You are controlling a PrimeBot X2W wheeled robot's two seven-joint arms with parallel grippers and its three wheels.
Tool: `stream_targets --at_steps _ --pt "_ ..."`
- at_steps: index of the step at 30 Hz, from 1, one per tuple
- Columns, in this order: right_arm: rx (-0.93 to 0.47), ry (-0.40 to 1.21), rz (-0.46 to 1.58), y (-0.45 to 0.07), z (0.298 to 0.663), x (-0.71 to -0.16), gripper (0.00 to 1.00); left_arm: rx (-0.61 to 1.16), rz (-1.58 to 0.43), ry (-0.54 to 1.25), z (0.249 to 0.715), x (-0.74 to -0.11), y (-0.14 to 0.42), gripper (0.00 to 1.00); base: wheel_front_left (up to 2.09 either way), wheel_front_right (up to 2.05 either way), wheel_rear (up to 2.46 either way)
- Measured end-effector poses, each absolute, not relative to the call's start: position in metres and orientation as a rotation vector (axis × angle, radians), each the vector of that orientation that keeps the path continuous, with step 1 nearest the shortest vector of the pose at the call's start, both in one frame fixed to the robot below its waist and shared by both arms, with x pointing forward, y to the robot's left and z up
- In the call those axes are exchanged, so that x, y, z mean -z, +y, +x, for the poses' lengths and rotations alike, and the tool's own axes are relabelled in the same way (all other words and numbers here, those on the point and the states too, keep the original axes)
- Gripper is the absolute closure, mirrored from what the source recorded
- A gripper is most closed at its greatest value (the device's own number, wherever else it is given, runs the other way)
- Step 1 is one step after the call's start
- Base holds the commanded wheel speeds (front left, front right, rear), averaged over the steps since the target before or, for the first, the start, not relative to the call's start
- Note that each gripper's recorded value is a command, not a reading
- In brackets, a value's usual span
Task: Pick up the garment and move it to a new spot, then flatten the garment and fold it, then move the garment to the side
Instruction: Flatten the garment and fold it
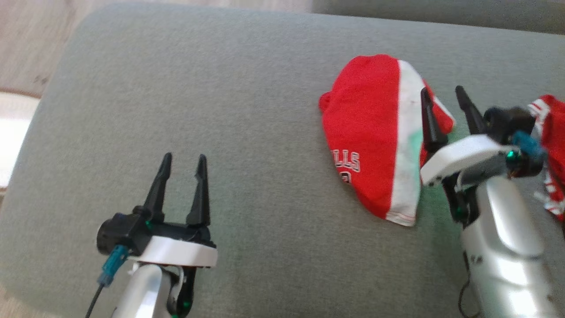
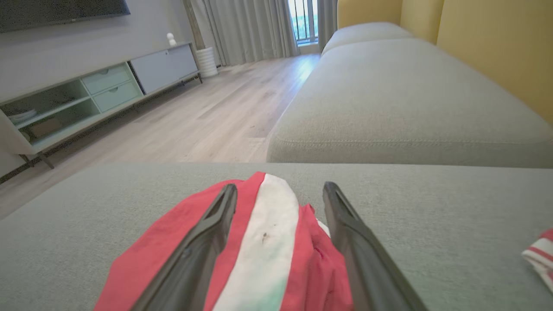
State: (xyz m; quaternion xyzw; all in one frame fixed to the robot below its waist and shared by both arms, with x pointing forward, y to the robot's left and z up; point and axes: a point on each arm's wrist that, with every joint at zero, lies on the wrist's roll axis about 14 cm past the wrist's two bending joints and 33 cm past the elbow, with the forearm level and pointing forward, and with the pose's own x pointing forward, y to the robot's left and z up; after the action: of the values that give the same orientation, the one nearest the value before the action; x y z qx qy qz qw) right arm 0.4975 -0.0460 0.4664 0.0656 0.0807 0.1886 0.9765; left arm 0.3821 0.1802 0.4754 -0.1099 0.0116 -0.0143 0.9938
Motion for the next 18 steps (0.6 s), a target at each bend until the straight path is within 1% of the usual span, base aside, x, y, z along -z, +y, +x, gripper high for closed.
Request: stream_targets --at_steps 4,7,12,13,14,15,18 --pt "-0.384 0.283 0.112 -0.035 0.52 -0.444 0.0 0.014 -0.214 0.039 0.38 -0.471 0.185 0.0 0.0 0.0 0.0" --pt "-0.383 0.339 0.109 -0.027 0.533 -0.433 0.0 -0.005 -0.216 0.047 0.378 -0.468 0.192 0.0 0.0 0.0 0.0" --pt "-0.378 0.442 0.096 -0.022 0.539 -0.409 0.0 -0.033 -0.219 0.06 0.374 -0.464 0.2 0.0 0.0 0.0 0.0" --pt "-0.379 0.457 0.091 -0.022 0.538 -0.405 0.02 -0.033 -0.222 0.061 0.374 -0.464 0.2 0.0 0.0 0.0 0.0" --pt "-0.378 0.468 0.092 -0.022 0.537 -0.402 0.79 -0.031 -0.222 0.062 0.374 -0.464 0.199 0.0 0.0 0.0 0.0" --pt "-0.379 0.471 0.092 -0.022 0.537 -0.401 1.0 -0.028 -0.222 0.062 0.374 -0.464 0.198 0.0 0.0 0.0 0.0" --pt "-0.377 0.46 0.097 -0.022 0.537 -0.402 1.0 -0.016 -0.224 0.063 0.376 -0.464 0.194 0.0 0.0 0.0 0.0"
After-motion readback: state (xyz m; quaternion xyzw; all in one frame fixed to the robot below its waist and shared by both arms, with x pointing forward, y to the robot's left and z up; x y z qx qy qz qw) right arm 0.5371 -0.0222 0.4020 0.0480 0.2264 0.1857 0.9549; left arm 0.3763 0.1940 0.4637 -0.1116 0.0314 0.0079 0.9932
